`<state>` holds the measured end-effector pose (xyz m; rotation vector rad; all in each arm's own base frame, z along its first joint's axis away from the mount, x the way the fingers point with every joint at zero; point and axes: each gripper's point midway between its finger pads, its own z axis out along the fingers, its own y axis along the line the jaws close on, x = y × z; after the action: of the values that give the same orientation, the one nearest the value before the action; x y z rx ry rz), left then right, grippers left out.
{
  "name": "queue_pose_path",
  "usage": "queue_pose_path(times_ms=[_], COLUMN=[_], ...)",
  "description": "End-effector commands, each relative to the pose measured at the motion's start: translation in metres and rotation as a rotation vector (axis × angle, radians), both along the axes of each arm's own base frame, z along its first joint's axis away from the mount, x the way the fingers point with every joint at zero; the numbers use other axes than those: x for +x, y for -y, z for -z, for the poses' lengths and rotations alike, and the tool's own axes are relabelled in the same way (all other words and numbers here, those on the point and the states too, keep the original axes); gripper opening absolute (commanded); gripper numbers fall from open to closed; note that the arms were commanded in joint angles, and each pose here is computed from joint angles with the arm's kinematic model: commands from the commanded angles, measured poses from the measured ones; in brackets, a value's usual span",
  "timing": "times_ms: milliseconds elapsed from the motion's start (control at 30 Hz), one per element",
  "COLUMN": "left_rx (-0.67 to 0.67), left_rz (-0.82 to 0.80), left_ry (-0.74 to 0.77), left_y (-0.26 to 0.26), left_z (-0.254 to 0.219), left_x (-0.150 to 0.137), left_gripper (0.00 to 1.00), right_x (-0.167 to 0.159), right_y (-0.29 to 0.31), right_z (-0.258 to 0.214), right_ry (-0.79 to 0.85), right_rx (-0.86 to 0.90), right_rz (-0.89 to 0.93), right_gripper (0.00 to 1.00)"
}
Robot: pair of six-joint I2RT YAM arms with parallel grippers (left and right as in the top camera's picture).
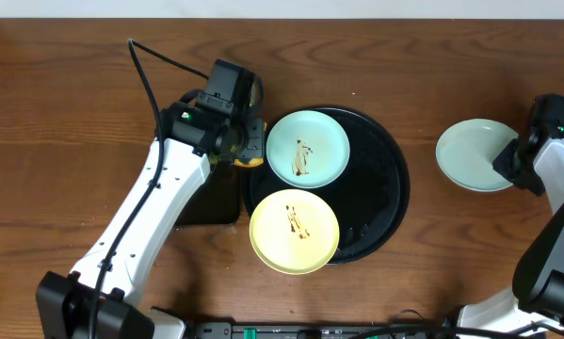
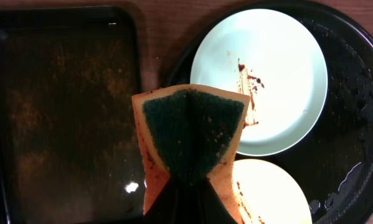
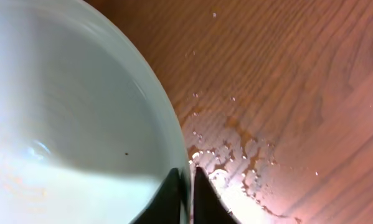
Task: Clean dirty plates on tray and stack at the side
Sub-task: 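Carry the cleaned plate right and set it on the table, then move the right gripper back to the top pale green plate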
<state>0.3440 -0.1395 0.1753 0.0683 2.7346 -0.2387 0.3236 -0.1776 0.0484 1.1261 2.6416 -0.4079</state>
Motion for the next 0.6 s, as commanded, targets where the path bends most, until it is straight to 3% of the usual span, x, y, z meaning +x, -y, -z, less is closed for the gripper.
queue_pose_path(times_ms=[0,67,200,300,400,567], left_rx=[-0.012,-0.012,-0.012,-0.012,-0.012,-0.015], left_rz=[-0.003,-0.003,-0.003,-0.003,-0.003,-0.003], left_ry=[0.013,0.013,0.013,0.014,0.014,0.021], left_y=[0.000,0.000,0.000,0.000,0.000,0.002], left_z=[-0.007,-0.007,-0.007,-0.007,-0.006,-0.005], left_x=[0.002,0.002,0.002,0.002,0.003,0.007], left_gripper=[0.07,0.08,0.08,0.08,0.08,0.08], right_x=[0.010,0.028,0.054,0.070,0.072,0.069], right_y=[0.000,-0.014,-0.055,-0.106,-0.157,-0.240], right_z=[-0.023,-0.041,-0.079,-0.106,-0.111,-0.092], right_ry=[0.080,0.194,0.372,0.484,0.491,0.404], right_rx=[0.004,0.070,0.206,0.326,0.404,0.452], right_rz=[-0.001,-0.053,-0.231,-0.466,-0.655,-0.905], right_gripper=[0.27,0.40,0.41,0.42,0.48,0.47])
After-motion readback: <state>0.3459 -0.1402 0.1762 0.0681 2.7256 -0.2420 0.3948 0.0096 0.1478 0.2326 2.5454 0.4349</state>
